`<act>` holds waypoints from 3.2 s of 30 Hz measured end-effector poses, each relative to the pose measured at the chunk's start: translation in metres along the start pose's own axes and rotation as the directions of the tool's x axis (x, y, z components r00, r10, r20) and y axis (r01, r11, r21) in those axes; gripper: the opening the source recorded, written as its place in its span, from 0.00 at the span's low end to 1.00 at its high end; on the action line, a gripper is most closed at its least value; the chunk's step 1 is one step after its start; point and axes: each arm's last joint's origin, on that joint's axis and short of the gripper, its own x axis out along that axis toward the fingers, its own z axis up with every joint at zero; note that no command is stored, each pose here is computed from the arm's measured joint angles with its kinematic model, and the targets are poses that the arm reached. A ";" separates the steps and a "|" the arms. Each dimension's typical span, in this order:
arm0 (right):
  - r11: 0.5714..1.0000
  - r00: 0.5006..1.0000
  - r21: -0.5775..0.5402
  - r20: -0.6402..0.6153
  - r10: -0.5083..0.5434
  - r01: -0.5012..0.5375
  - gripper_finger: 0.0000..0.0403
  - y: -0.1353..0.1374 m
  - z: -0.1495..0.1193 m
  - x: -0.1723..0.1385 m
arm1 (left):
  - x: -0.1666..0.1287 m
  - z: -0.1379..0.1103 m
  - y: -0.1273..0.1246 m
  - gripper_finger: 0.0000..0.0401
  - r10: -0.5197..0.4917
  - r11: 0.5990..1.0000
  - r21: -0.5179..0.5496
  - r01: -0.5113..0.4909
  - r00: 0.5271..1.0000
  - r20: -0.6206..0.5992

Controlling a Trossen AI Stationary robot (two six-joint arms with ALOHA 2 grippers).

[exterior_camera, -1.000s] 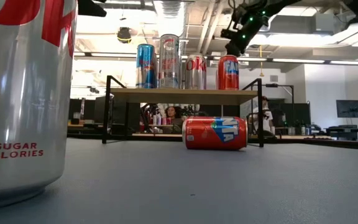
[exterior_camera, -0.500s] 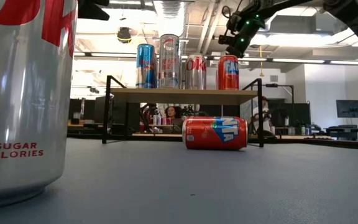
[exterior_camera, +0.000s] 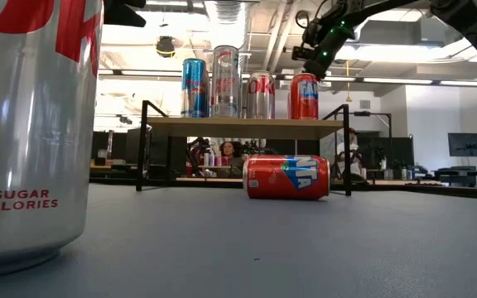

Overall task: Place canned beverage on shelf
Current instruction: Adjust the orange soda can

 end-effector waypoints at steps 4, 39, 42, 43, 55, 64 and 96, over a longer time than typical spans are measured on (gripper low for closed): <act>1.000 1.000 0.000 -0.006 0.021 -0.021 0.00 0.003 0.001 0.001 | 0.000 0.000 0.000 0.59 0.000 1.000 0.000 0.000 1.000 0.000; 0.998 0.998 -0.010 -0.008 0.061 -0.062 0.00 0.025 0.014 -0.012 | 0.000 0.000 0.000 0.59 -0.005 1.000 0.011 0.005 1.000 -0.001; 0.999 0.999 -0.028 -0.014 0.040 -0.040 0.00 0.028 0.017 -0.015 | 0.000 0.000 0.000 0.59 -0.005 1.000 0.018 0.005 1.000 -0.002; 0.999 0.999 -0.030 -0.016 0.035 -0.035 0.00 0.028 0.017 -0.015 | 0.000 0.000 0.000 0.59 -0.005 1.000 0.018 0.005 1.000 -0.001; 0.994 0.999 -0.098 -0.030 0.037 -0.040 0.00 0.032 0.020 -0.010 | 0.000 0.000 0.000 0.59 -0.004 1.000 0.017 0.004 1.000 -0.001; 0.993 0.995 -0.088 -0.069 0.068 -0.074 0.00 0.035 0.016 -0.011 | 0.000 0.000 0.000 0.59 -0.001 1.000 0.016 0.001 1.000 0.000; 0.991 0.973 0.013 0.193 0.125 -0.130 0.41 0.190 0.037 -0.222 | 0.003 -0.006 -0.021 0.59 -0.461 0.874 0.114 0.472 0.880 -0.115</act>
